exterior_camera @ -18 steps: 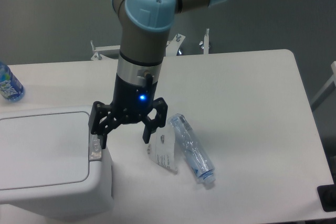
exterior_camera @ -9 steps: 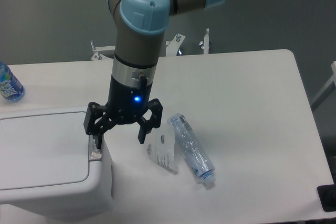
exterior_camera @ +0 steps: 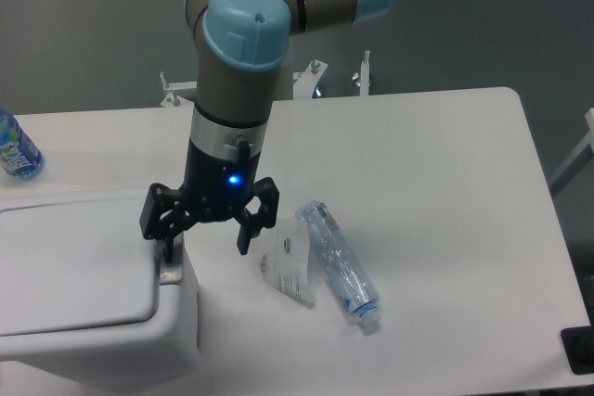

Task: Open the trash can
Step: 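Lift the gripper away from the opened trash can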

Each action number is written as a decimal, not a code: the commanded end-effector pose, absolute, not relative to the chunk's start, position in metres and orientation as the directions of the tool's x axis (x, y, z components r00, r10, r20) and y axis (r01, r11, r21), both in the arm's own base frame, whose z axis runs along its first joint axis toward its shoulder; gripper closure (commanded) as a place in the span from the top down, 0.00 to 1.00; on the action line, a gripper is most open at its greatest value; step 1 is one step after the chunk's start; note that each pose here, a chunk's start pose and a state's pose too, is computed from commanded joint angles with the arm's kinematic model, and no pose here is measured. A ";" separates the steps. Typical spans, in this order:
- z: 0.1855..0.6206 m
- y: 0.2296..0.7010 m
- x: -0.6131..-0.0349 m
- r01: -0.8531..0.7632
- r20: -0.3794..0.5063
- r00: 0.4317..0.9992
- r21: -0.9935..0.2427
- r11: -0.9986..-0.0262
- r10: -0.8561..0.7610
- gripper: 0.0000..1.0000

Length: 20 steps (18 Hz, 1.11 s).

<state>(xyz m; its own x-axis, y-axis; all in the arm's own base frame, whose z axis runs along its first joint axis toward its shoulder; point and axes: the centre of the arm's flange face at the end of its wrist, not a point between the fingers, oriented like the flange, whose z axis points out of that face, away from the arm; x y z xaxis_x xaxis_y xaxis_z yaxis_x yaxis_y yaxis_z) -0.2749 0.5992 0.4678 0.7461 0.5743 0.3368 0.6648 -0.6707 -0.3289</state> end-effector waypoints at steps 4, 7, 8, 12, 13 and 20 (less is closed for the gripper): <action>0.471 0.599 -0.275 0.663 0.338 0.748 -0.334 -0.670 0.571 1.00; 0.490 0.599 -0.276 0.647 0.332 0.763 -0.370 -0.667 0.555 1.00; 0.501 0.600 -0.277 0.640 0.330 0.768 -0.391 -0.661 0.549 1.00; 0.544 0.582 -0.314 0.643 0.296 0.760 -0.471 -0.604 0.578 1.00; 0.553 0.573 -0.326 0.648 0.268 0.749 -0.488 -0.585 0.606 1.00; 0.559 0.503 -0.401 0.615 0.098 0.735 -0.514 -0.598 0.671 1.00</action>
<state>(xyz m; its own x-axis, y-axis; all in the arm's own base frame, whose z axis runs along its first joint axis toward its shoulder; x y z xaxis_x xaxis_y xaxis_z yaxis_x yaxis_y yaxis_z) -0.4014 0.5027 0.5587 0.7350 0.6710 0.0977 0.6146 -0.5984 -0.5140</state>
